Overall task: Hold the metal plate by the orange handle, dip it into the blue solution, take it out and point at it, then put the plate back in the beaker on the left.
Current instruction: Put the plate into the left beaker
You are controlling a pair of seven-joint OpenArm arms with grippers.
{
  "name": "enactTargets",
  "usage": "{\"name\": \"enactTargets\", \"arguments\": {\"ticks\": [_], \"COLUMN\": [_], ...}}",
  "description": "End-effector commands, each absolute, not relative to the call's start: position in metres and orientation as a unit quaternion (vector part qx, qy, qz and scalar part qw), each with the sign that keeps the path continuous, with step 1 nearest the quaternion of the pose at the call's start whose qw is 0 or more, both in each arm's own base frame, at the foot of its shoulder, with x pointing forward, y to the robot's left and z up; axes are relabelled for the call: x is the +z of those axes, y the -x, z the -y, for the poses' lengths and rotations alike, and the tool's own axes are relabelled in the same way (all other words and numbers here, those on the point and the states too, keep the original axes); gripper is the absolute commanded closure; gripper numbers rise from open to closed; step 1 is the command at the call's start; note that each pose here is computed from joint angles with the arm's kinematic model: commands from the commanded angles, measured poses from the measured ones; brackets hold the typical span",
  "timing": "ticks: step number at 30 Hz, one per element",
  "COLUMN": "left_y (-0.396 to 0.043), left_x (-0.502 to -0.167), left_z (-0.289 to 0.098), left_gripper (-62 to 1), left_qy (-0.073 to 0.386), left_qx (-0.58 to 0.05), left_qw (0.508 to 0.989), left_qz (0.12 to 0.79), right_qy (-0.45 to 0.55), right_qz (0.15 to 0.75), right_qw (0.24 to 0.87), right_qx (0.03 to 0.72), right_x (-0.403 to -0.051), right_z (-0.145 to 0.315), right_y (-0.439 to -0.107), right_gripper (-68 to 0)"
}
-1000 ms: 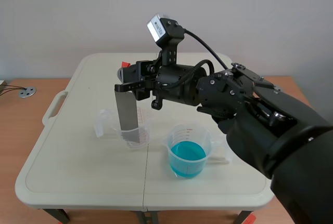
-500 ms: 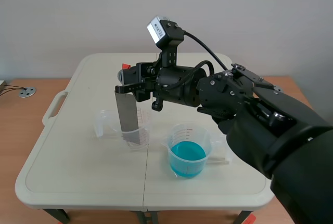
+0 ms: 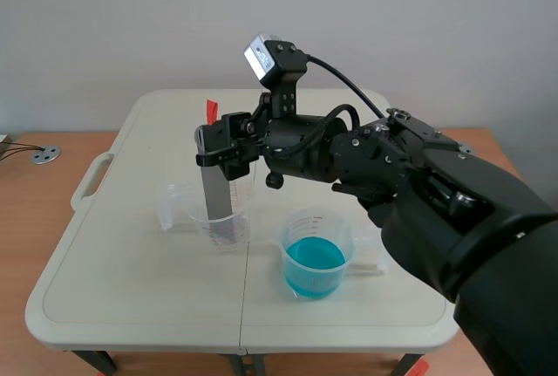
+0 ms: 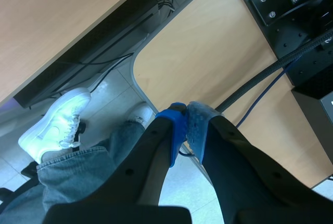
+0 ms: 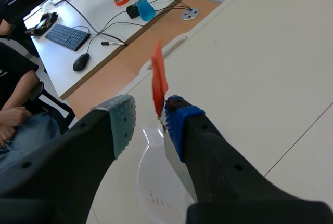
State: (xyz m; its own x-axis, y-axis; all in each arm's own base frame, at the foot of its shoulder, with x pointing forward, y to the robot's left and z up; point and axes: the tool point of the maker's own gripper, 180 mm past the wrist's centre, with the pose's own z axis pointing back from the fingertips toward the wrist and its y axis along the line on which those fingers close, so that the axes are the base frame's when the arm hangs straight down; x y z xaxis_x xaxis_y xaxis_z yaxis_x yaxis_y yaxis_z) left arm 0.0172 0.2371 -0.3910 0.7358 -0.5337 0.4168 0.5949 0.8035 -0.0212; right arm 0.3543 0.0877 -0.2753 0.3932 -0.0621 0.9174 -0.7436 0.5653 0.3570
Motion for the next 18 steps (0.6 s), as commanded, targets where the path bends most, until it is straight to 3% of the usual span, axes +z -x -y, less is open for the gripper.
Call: {"name": "enactTargets", "arguments": {"ticks": [1, 4, 5, 18], "left_y": [-0.017, -0.017, -0.018, -0.02], "left_x": [-0.39, -0.39, -0.39, -0.39], "left_z": [-0.234, -0.234, -0.234, -0.234], "left_gripper": [-20.8, -54.1, -62.3, -62.3], "left_qy": [0.083, 0.083, 0.083, 0.082], "left_qx": [-0.304, -0.304, -0.303, -0.303], "left_qw": [0.928, 0.928, 0.927, 0.927], "left_qz": [0.201, 0.201, 0.203, 0.206], "right_qy": [-0.405, -0.401, -0.4, -0.389], "right_qz": [0.522, 0.528, 0.529, 0.542], "right_qw": [0.717, 0.717, 0.717, 0.72], "right_qx": [0.224, 0.217, 0.214, 0.193], "right_x": [-0.258, -0.255, -0.255, -0.251], "right_z": [-0.082, -0.077, -0.074, -0.057], "right_y": [-0.367, -0.372, -0.373, -0.384], "right_gripper": [-24.3, -31.8, -34.2, -66.4]}}
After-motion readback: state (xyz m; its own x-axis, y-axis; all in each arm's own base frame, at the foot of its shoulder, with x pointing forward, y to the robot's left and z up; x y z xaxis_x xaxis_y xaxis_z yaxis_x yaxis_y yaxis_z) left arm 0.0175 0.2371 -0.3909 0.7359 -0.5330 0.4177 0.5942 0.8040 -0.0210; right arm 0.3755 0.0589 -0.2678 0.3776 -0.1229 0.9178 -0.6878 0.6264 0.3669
